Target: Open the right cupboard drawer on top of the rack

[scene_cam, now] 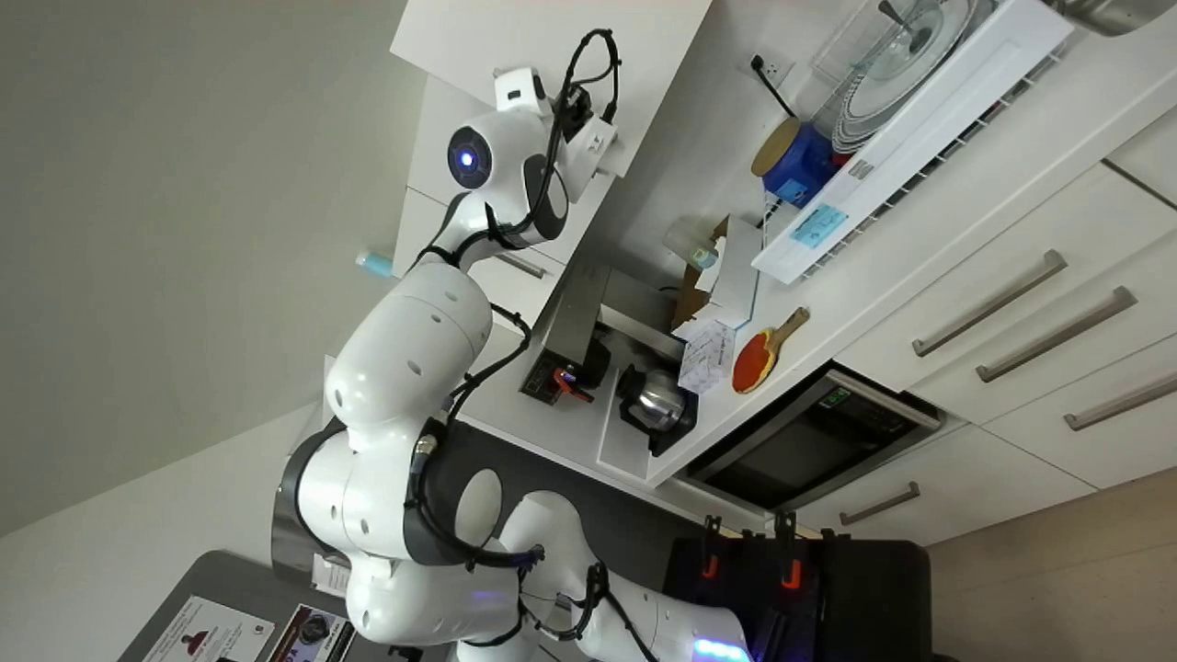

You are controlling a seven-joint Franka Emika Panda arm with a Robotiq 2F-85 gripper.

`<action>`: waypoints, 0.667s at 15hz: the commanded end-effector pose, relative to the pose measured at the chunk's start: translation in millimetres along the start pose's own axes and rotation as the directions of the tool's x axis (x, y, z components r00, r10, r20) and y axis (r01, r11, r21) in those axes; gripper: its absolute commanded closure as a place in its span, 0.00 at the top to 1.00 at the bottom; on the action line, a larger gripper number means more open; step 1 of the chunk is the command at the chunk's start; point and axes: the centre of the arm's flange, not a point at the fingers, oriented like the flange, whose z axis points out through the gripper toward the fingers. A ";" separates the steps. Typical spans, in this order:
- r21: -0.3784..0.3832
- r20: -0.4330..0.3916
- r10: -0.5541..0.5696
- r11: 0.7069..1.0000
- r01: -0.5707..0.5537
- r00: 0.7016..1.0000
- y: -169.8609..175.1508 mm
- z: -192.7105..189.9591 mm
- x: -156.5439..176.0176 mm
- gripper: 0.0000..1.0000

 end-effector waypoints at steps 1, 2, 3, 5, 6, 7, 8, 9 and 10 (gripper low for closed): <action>-0.019 -0.024 0.147 0.989 -0.147 0.989 6.4 -47.7 3.6 0.04; -0.020 -0.025 0.147 0.989 -0.147 0.989 8.7 -50.3 2.3 0.04; -0.019 -0.026 0.146 0.989 -0.147 0.989 10.5 -52.4 1.5 0.04; -0.012 -0.024 0.146 0.989 -0.146 0.989 12.2 -52.9 0.5 0.04; -0.008 -0.023 0.146 0.989 -0.146 0.989 12.7 -53.0 0.3 0.04; -0.003 -0.023 0.146 0.989 -0.146 0.989 12.6 -52.6 0.7 0.42; 0.004 -0.023 0.146 0.989 -0.146 0.989 13.0 -52.6 0.9 0.43; 0.017 -0.024 0.146 0.989 -0.146 0.989 13.2 -53.2 1.5 0.43; 0.025 -0.022 0.147 0.989 -0.147 0.989 13.3 -54.0 2.2 0.42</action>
